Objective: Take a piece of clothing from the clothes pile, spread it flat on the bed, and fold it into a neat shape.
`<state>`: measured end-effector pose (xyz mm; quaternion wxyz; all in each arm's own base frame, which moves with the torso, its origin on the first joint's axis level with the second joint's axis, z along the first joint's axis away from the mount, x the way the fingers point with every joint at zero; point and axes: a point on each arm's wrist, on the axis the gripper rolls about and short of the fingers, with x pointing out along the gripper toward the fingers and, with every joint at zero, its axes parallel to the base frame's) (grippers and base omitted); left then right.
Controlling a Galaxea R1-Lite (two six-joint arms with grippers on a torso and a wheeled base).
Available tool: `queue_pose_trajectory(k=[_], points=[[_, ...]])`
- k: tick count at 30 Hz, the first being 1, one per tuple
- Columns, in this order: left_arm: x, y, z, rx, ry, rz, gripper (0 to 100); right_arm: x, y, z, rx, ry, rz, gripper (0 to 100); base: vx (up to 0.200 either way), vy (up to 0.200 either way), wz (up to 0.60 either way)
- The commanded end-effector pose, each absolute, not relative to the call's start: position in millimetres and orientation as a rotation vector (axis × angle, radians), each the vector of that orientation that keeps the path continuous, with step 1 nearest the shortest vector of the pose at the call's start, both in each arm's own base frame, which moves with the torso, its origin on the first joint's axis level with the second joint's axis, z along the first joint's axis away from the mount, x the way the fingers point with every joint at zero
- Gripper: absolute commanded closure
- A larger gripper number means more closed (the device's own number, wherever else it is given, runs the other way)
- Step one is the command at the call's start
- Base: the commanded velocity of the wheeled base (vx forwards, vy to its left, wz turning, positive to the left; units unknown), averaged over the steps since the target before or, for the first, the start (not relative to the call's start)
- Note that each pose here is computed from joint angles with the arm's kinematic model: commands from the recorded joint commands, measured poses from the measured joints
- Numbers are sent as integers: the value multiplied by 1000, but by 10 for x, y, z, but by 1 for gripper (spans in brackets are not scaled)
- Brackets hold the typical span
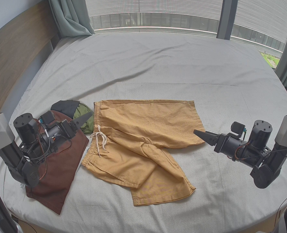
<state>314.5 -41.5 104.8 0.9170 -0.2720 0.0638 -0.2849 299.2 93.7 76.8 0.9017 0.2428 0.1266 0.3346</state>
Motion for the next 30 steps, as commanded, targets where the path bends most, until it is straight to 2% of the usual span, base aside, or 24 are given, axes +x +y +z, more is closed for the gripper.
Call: queue_pose_trajectory(k=[1, 10, 21, 30], points=[[2877, -323, 1144, -546, 147, -623, 0, 2780, 995, 830, 502, 281, 710, 0, 0, 0, 0], [2752, -302, 995, -435, 191, -648, 0, 2667, 963, 768, 500, 326, 695, 0, 0, 0, 0], [2690, -97, 794, -275, 214, -671, 0, 2516, 900, 632, 509, 414, 662, 0, 0, 0, 0], [2679, -101, 672, -224, 242, -674, 0, 2463, 883, 438, 524, 507, 613, 0, 0, 0, 0]])
